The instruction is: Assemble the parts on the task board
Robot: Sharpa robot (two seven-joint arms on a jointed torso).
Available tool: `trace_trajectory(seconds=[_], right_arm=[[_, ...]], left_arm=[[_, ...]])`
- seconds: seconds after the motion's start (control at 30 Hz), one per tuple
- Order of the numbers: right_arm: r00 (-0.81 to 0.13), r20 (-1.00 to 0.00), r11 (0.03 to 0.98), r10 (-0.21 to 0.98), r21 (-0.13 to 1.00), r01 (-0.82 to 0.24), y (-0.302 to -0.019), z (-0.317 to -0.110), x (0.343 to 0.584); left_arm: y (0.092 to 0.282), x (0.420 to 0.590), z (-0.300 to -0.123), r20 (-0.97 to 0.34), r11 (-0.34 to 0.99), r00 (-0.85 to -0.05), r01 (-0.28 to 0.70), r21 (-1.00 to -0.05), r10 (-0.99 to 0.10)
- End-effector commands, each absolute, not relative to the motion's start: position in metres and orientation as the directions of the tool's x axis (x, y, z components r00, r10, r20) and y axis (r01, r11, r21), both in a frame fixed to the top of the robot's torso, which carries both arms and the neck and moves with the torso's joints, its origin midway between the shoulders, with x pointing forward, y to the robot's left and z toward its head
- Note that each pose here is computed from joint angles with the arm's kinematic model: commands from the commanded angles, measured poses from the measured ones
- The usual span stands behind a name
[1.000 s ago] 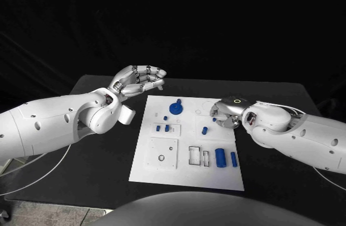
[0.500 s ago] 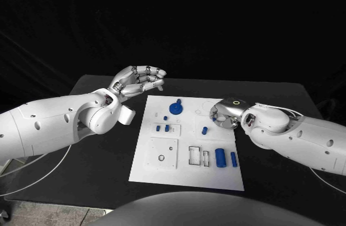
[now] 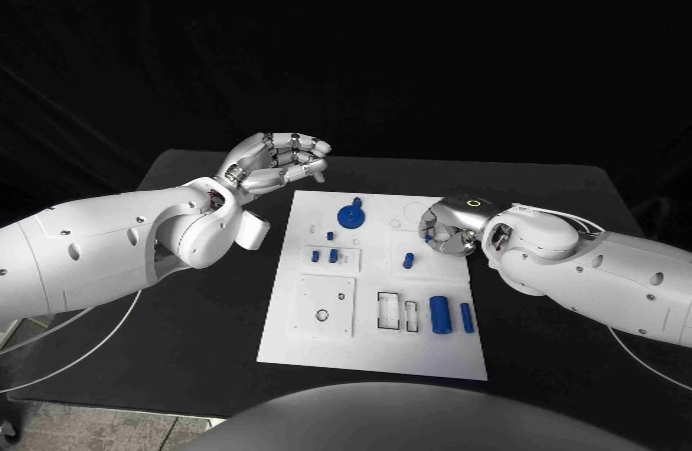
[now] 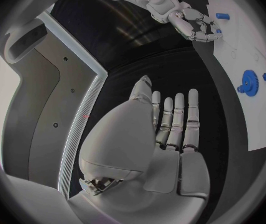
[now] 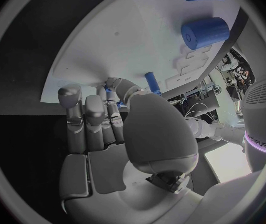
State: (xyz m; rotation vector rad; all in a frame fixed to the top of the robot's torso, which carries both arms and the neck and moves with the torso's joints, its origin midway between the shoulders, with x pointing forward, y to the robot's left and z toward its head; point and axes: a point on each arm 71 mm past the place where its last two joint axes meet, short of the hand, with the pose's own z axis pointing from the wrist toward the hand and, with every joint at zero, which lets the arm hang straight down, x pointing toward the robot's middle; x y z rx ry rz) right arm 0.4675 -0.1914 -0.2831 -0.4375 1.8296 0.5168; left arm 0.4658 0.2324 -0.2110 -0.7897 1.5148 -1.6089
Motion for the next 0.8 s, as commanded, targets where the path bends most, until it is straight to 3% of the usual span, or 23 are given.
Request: trace_trajectory(seconds=[0.03,0.27,0.5,0.67,0.8], right_arm=[[-0.288,-0.958,0.828,-0.011,0.153,-0.539,-0.193,-0.281,0.467],[-0.259,-0.965,0.826,0.031,0.17,-0.537,-0.197,-0.267,0.466],[-0.213,-0.975,0.806,0.064,0.177,-0.565,-0.193,-0.229,0.462],[-0.209,-0.975,0.768,0.079,0.193,-0.61,-0.176,-0.209,0.447],[-0.241,-0.968,0.73,0.064,0.21,-0.65,-0.154,-0.208,0.433]], left_arm=[[0.231,0.466,-0.211,-0.066,0.005,-0.515,0.118,-0.993,-0.855],[0.232,0.466,-0.213,-0.066,0.011,-0.514,0.11,-0.994,-0.855],[0.23,0.465,-0.215,-0.067,0.015,-0.517,0.104,-0.994,-0.853],[0.229,0.465,-0.219,-0.065,0.017,-0.515,0.098,-0.995,-0.855],[0.23,0.464,-0.224,-0.056,0.014,-0.51,0.087,-0.996,-0.858]])
